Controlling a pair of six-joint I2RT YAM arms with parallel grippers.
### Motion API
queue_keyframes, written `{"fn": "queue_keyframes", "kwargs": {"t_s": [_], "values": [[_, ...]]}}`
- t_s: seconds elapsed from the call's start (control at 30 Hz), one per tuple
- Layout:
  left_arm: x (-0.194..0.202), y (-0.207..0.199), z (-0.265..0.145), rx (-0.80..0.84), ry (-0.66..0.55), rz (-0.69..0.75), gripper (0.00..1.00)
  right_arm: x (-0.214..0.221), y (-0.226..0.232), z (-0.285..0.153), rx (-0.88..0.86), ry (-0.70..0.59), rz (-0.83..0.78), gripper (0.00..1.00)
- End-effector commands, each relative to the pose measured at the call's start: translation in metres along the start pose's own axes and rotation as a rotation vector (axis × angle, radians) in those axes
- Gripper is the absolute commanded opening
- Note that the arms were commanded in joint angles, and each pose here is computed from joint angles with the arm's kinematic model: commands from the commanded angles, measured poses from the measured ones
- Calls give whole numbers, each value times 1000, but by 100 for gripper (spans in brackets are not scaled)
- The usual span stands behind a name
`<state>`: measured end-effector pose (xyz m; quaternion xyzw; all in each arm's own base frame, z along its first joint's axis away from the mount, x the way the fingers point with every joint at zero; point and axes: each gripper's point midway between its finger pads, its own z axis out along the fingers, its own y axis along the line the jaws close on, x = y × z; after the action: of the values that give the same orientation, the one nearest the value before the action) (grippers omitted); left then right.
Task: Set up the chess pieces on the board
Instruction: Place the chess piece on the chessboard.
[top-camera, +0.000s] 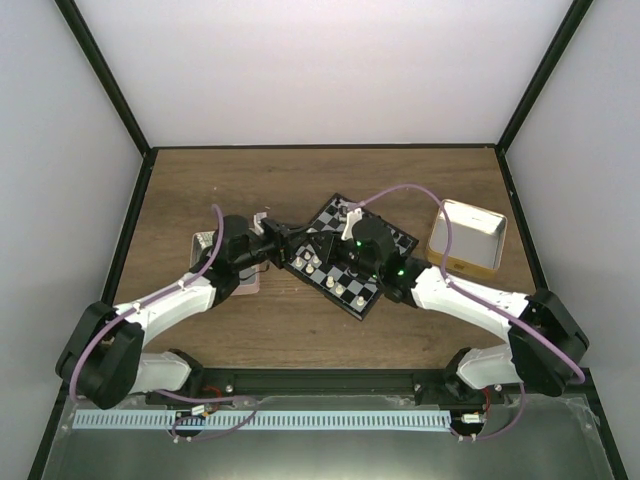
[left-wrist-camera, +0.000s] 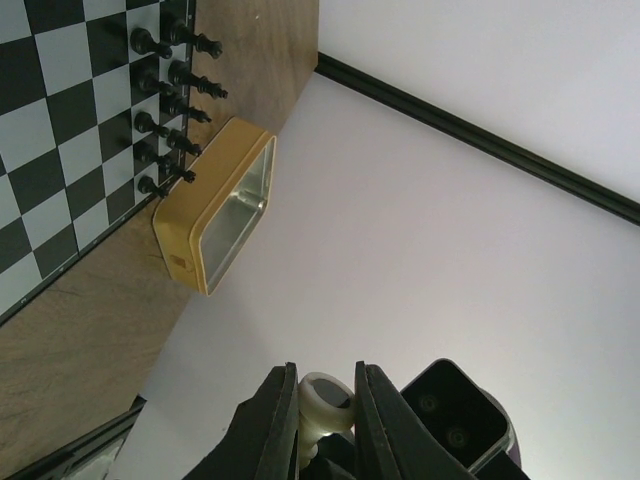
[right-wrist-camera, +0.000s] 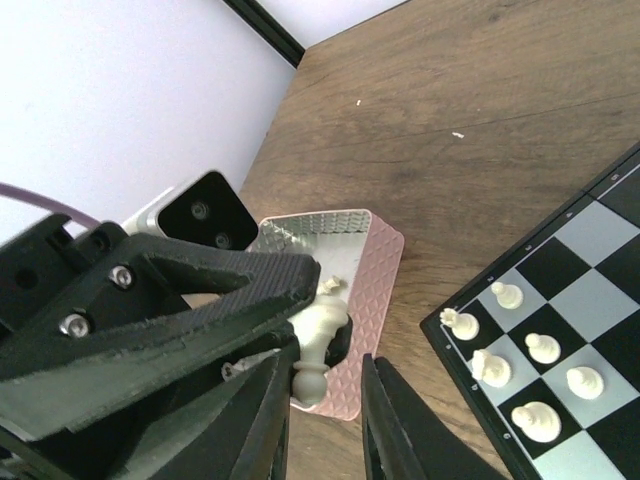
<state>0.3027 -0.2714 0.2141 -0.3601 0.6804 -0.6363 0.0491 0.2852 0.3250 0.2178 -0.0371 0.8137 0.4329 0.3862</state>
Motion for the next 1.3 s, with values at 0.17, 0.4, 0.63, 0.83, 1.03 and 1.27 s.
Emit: {"fn": "queue_keyframes", "kwargs": {"t_s": [0.17, 0.4, 0.63, 0.83, 1.03, 1.27], "values": [[12, -11, -2, 54, 50, -2, 15, -16, 11, -1, -25, -43, -6, 7], [9, 5, -4, 20, 40, -10, 21, -20, 10, -4, -12, -46, -9, 1], [-9, 20, -6, -64, -31, 121, 45, 3, -21, -15, 101, 88, 8, 1], [-37, 35, -11, -201, -105, 364, 52, 32, -82, -41, 306, 297, -31, 1], [-58, 26, -17, -359, -163, 691, 52, 45, -115, -55, 409, 460, -83, 1], [-70, -2, -27, -473, -221, 946, 53, 54, -113, -17, 361, 592, -87, 1]]}}
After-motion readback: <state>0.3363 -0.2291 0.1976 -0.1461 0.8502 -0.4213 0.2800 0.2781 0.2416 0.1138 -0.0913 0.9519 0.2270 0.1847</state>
